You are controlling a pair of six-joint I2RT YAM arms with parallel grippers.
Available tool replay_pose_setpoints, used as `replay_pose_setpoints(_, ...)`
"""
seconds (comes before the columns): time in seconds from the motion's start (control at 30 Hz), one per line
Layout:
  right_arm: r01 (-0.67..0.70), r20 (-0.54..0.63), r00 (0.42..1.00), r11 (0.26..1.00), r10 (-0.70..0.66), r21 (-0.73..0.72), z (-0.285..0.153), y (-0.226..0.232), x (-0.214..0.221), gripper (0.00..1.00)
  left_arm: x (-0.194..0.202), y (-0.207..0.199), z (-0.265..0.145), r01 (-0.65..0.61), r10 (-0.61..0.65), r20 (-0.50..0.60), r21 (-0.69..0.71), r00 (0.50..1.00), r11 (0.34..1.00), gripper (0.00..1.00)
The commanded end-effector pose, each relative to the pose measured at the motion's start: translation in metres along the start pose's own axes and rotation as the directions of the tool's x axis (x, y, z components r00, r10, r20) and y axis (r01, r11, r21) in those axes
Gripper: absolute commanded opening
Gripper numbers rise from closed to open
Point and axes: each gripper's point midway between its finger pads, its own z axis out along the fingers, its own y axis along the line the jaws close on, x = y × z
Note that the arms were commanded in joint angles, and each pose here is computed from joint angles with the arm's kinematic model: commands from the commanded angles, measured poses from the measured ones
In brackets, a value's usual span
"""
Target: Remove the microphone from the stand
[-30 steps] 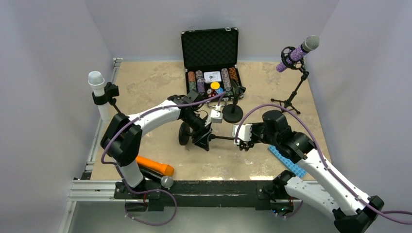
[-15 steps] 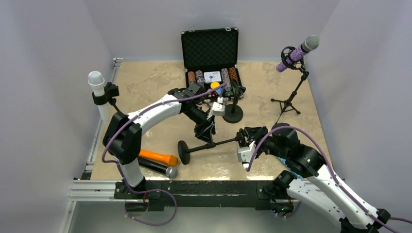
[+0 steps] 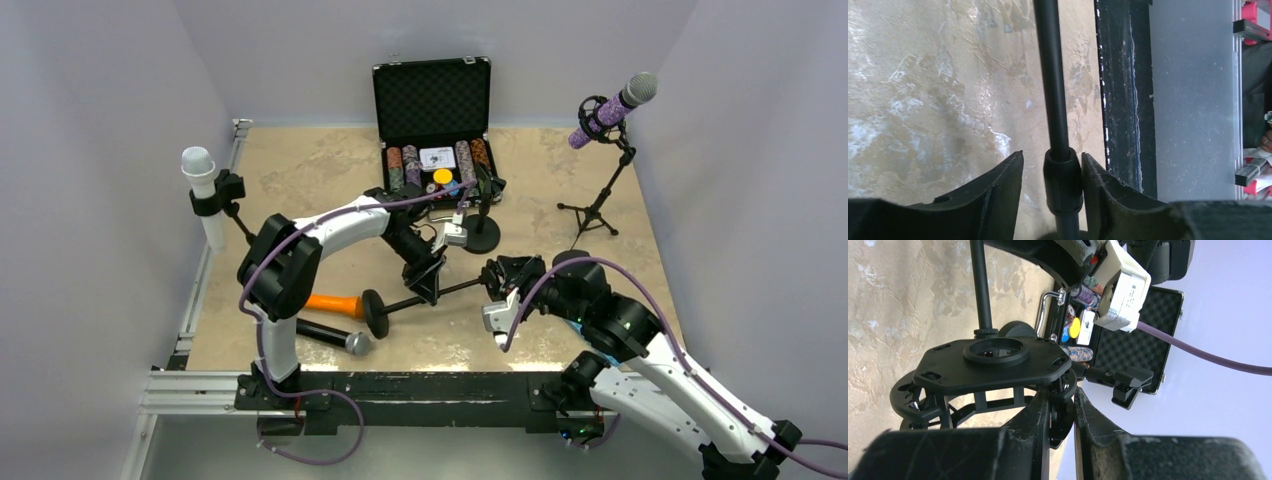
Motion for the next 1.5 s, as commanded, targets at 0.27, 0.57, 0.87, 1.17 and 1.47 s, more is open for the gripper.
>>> replay_pose_setpoints(0.27,-0.579,-0.071,0.815,0.813,0.576,-0.053,-0.022,-0.020,-0.015,0.00,-0.015,0.009,-0.006,-0.163,0.195,0.093,-0.275,0.976,0.947,0.00)
replay_pose_setpoints(0.57,-0.816,-0.281,0.575,0.516,0.768,-0.260,-0.033,0.033,-0.038,0.00,-0.027,0.007,-0.004,-0.170,0.291,0.159,-0.522,0.943,0.836,0.34)
replay_pose_setpoints(0.87,-0.517,-0.177,0.854,0.835,0.488,-0.190,-0.033,0.018,-0.007,0.00,-0.046,-0.047,-0.023,-0.252,0.324,0.234,-0.291,0.917,0.923,0.70)
replay_pose_setpoints(1.17,-0.333,-0.107,0.941,0.937,0.322,-0.106,-0.034,-0.002,-0.002,0.00,-0.047,-0.060,-0.001,-0.201,0.190,0.186,0.043,0.964,0.979,0.68)
replay_pose_setpoints(1.47,-0.264,-0.105,0.959,0.964,0.262,-0.013,-0.031,-0.021,0.005,0.00,-0.011,-0.044,0.016,-0.162,0.161,0.038,0.039,0.986,0.986,0.63)
